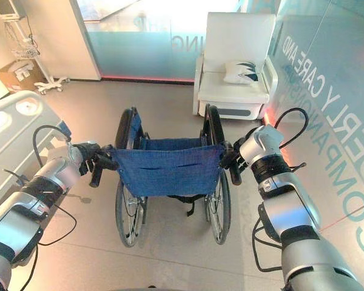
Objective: Push the wheelchair next to the bed
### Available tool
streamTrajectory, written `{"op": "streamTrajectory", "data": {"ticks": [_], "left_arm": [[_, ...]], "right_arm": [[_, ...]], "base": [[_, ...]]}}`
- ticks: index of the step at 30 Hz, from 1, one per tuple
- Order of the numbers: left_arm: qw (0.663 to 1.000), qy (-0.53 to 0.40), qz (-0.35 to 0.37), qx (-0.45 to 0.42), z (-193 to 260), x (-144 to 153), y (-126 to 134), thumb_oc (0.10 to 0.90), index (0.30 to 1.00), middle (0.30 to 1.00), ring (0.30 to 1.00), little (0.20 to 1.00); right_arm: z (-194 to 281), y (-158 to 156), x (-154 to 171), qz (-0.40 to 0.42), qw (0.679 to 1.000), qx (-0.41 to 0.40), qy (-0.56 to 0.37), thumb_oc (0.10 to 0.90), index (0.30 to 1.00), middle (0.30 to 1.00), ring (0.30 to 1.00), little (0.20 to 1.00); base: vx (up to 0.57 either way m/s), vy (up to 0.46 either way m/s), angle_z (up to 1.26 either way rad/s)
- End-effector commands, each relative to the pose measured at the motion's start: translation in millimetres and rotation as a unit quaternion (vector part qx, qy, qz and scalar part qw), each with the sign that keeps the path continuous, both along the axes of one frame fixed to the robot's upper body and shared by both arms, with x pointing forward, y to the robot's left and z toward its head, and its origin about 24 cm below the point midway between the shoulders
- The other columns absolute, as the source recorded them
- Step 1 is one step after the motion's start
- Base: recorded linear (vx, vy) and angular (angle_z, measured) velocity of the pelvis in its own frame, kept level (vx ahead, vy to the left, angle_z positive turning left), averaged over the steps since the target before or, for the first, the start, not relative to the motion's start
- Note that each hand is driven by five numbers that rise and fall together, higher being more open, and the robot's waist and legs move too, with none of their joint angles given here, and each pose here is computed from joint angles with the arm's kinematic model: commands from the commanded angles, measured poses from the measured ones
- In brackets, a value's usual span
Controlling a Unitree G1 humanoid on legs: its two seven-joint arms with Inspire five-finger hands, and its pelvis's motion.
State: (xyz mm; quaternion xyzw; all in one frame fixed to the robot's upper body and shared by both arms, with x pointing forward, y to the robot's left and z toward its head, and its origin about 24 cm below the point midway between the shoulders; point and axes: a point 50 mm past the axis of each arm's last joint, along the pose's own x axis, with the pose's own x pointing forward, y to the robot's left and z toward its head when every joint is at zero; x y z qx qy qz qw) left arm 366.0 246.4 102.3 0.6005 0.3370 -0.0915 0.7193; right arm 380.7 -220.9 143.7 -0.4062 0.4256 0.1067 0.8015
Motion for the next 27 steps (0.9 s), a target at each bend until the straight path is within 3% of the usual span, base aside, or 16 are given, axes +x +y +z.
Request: {"op": "streamTrajectory", "data": {"ticks": [1,8,18,27], "left_arm": [[0.991,0.067,0.087,0.083,-14,-19,54,0.400,0.300,0.300,0.300,0.300],[0.993,0.041,0.085,0.072,-17,-15,48,0.400,0.300,0.300,0.300,0.300],[0.992,-0.107,0.062,-0.001,1,2,27,0.400,0.300,0.300,0.300,0.300],[0.975,-0.208,0.045,-0.071,6,9,7,0.400,0.300,0.300,0.300,0.300]], "right_arm": [[-62,-63,-37,-0.066,0.978,-0.155,0.119,0.400,0.300,0.300,0.300,0.300],[-62,-54,-31,-0.012,0.977,-0.176,0.116,0.400,0.300,0.300,0.300,0.300],[-45,-42,-17,0.028,0.975,-0.209,0.065,0.400,0.300,0.300,0.300,0.300],[-30,-30,-1,0.016,0.978,-0.176,-0.109,0.400,0.300,0.300,0.300,0.300]], "base": [[0.00,0.000,0.00],[0.00,0.000,0.00],[0.00,0.005,0.02],[0.02,0.045,0.04]]}}
